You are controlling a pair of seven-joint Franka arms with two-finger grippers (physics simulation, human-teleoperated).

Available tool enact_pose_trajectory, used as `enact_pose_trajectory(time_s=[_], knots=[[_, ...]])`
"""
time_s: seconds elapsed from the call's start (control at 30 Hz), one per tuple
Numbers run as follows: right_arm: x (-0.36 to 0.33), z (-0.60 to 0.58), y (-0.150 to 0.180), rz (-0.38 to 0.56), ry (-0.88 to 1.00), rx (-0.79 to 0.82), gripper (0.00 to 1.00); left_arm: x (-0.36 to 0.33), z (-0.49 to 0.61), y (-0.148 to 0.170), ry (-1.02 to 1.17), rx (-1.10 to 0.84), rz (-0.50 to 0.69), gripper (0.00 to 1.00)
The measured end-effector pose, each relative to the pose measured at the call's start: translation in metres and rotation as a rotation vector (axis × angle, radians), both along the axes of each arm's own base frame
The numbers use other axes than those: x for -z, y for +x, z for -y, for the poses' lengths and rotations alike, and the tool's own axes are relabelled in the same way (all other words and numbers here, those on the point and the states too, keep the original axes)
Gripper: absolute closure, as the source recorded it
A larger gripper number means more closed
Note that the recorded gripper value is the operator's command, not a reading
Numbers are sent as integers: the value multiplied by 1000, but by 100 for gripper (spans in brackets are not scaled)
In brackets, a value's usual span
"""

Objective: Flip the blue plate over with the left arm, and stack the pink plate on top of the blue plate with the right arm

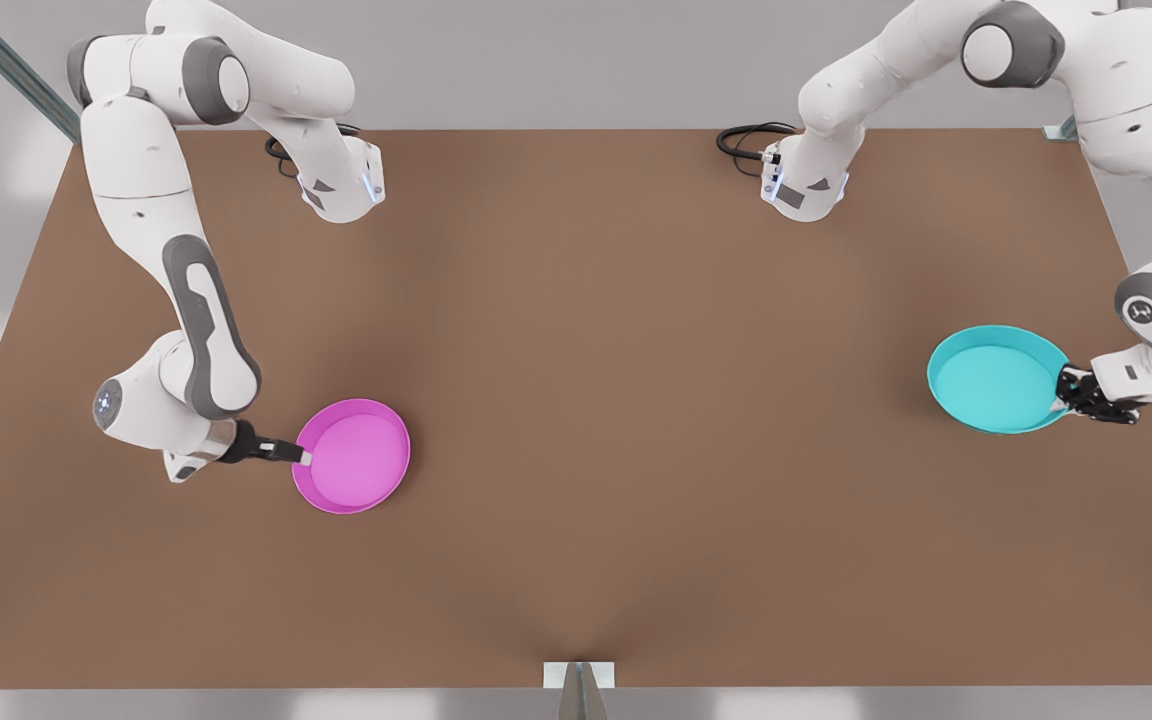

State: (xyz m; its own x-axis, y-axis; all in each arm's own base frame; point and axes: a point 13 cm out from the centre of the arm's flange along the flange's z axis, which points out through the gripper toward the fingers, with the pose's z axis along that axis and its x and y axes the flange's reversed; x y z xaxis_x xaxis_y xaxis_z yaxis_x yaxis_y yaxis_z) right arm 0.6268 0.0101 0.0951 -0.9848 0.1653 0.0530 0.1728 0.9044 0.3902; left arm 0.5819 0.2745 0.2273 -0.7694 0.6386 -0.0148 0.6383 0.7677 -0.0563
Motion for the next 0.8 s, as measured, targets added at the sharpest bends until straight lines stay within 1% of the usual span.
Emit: enact_pose_trajectory(time_s=[0.07,0.2,0.33,0.43,0.53,0.63,0.7,0.8], knots=[[0,-4,2,12,9,-6,0,-27,55,18,37,43,-10,79],[-1,-11,3,32,-36,-100,0,-55,192,46,97,107,-52,79],[-15,12,3,58,-114,-181,0,-63,348,55,195,159,-69,79],[-2,16,-5,39,-137,-224,0,-84,444,57,360,189,-14,79],[13,17,-11,24,-146,-249,0,-84,525,43,606,196,34,79],[18,18,-13,23,-151,-263,0,-61,574,5,913,166,89,79],[23,19,-14,20,-153,-268,0,-55,585,-13,1118,118,162,79],[27,19,-14,21,-155,-272,0,-52,601,-31,1350,19,311,79]])
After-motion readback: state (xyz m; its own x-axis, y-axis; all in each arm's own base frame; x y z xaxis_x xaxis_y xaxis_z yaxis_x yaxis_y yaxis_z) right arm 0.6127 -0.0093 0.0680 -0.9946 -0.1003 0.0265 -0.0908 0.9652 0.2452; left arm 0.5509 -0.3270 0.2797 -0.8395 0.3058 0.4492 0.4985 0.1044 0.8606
